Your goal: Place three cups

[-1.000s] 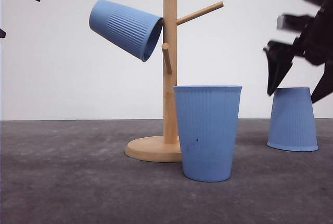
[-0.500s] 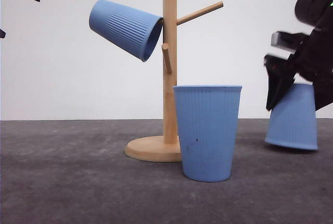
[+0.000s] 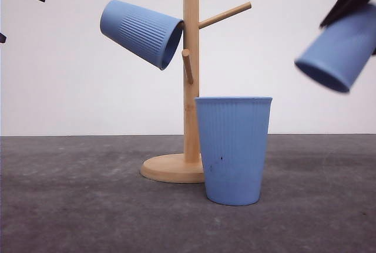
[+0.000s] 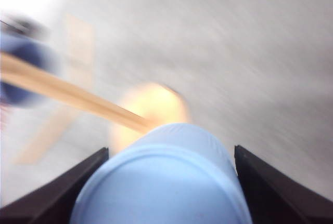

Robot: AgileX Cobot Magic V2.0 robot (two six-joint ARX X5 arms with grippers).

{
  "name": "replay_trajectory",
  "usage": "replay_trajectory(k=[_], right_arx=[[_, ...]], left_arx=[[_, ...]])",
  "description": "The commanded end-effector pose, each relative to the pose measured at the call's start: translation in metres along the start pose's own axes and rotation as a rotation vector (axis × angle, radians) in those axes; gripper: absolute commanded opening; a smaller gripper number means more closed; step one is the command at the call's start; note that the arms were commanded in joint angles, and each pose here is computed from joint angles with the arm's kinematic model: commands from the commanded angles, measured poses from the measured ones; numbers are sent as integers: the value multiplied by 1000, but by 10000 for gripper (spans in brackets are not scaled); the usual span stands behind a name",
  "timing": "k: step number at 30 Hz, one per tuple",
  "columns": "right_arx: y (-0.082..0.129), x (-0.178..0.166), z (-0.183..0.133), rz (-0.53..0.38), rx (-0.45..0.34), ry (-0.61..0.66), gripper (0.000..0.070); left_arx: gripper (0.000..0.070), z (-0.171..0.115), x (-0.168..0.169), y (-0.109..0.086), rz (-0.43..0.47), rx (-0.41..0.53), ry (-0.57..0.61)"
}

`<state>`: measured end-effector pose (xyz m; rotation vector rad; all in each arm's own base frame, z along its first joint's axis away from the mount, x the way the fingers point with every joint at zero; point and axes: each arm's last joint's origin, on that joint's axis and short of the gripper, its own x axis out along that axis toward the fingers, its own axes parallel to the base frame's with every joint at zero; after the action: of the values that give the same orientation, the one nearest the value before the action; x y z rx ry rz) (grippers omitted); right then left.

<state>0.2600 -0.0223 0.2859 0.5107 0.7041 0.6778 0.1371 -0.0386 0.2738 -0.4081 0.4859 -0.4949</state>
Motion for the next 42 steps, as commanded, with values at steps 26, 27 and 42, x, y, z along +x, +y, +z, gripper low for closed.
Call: replay_trajectory(k=[26,27,42], right_arx=[[44,31,35,338,134,-252,413],[45,37,33,340,137,-244,413],[37,102,14,346,202,-96,449]], left_arx=[[474,3,0,-1,9,14,-24],[474,3,0,-1,10,14,-24],[474,4,0,-1,9,11,-25]])
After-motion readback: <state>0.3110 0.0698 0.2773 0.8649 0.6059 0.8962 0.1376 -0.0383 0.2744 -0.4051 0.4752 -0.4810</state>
